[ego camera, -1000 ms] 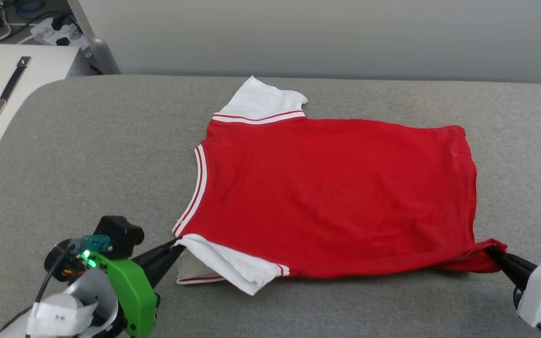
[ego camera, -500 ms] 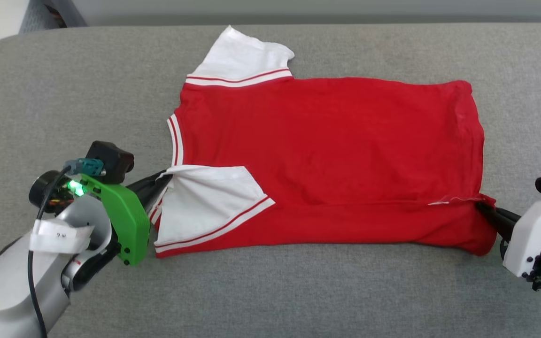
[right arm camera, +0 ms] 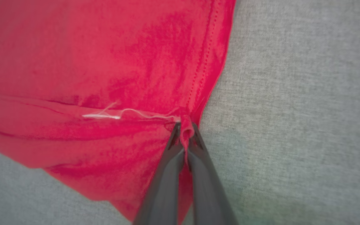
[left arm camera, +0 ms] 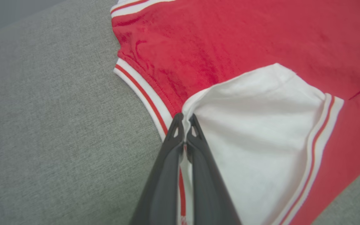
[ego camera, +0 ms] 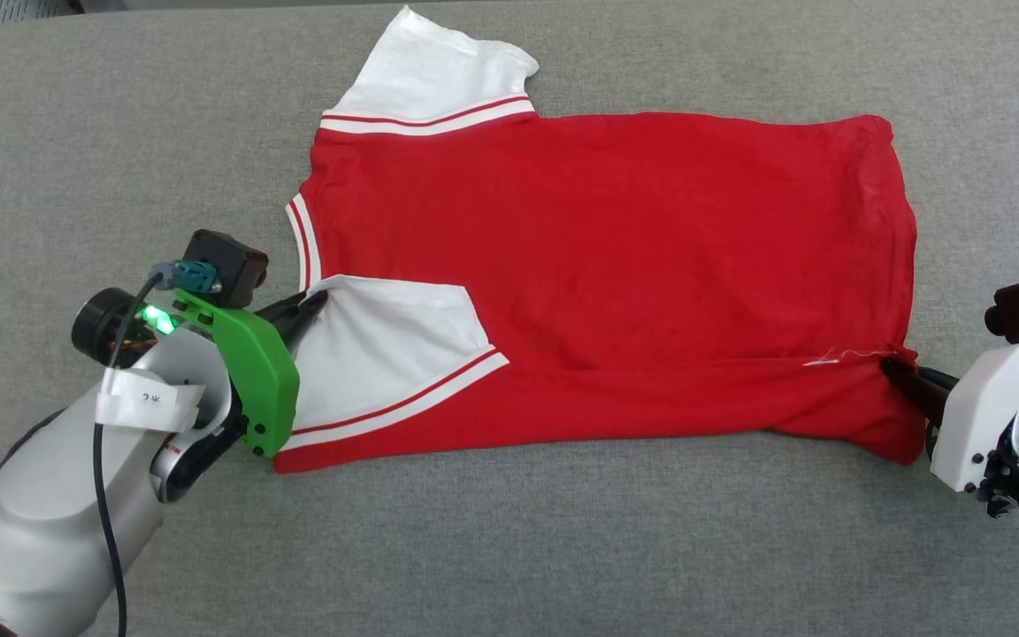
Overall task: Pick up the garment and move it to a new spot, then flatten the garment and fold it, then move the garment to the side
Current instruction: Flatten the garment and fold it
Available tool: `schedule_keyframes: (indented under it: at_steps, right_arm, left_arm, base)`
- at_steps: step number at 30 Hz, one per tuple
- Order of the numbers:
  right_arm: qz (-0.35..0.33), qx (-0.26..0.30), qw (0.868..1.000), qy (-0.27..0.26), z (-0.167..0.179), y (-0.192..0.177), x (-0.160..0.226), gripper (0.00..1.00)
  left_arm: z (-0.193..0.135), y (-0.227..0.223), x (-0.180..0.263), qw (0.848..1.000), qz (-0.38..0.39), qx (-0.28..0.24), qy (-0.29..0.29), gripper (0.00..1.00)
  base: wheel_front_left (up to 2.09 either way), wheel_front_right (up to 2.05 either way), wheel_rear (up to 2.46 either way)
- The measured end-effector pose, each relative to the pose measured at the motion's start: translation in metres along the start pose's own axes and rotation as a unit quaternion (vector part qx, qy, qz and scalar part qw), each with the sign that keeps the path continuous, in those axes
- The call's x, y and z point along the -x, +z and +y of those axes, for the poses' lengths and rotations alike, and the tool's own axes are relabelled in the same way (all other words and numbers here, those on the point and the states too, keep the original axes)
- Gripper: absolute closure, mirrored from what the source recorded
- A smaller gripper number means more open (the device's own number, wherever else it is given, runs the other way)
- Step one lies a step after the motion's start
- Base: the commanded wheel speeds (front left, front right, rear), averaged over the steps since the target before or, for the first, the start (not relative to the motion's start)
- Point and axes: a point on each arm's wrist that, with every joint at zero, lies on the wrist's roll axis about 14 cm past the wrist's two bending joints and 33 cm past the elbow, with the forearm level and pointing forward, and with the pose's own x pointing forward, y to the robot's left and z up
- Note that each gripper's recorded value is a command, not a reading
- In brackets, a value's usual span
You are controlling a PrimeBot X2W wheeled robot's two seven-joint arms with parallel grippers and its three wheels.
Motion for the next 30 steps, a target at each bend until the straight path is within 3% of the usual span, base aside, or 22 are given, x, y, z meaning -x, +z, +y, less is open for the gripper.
schedule_keyframes:
  at_steps: [1, 2, 3, 13, 16, 20, 25, 30]
  right_arm:
    - [-0.001, 0.0, 1.0, -0.001, -0.001, 0.0, -0.001, 1.0]
    - [-0.004, 0.004, 1.0, -0.003, -0.001, 0.002, -0.001, 0.53]
    - [-0.005, 0.013, 1.0, -0.006, -0.002, 0.003, -0.001, 0.0]
    - [-0.057, 0.018, 0.998, -0.002, 0.01, 0.02, 0.011, 0.0]
    - [-0.076, 0.014, 0.997, 0.005, 0.019, 0.024, 0.023, 0.0]
    - [-0.085, 0.032, 0.996, -0.003, 0.02, 0.023, 0.038, 0.0]
    - [-0.086, 0.033, 0.996, -0.016, 0.021, 0.017, 0.054, 0.0]
    - [-0.074, 0.024, 0.997, -0.028, 0.026, 0.007, 0.063, 0.0]
  left_arm:
    - [-0.002, -0.001, -0.002, 1.0, -0.002, 0.0, -0.002, 0.99]
    - [-0.002, -0.001, -0.003, 1.0, -0.007, 0.001, 0.0, 0.43]
    - [-0.001, 0.0, -0.003, 1.0, -0.012, 0.002, 0.003, 0.0]
    - [0.005, 0.016, 0.007, 0.995, -0.072, 0.055, 0.038, 0.0]
    - [0.01, 0.037, 0.023, 0.986, -0.133, 0.082, 0.064, 0.0]
    - [0.005, 0.037, 0.039, 0.978, -0.154, 0.114, 0.08, 0.0]
    - [-0.008, 0.021, 0.056, 0.974, -0.139, 0.151, 0.096, 0.0]
    - [-0.019, -0.011, 0.07, 0.976, -0.073, 0.166, 0.119, 0.0]
  base:
    - [0.0, 0.0, 0.0]
    - [0.0, 0.0, 0.0]
    - [0.0, 0.0, 0.0]
    - [0.0, 0.0, 0.0]
    - [0.0, 0.0, 0.0]
    - [0.0, 0.0, 0.0]
    - [0.0, 0.0, 0.0]
    - [0.0, 0.0, 0.0]
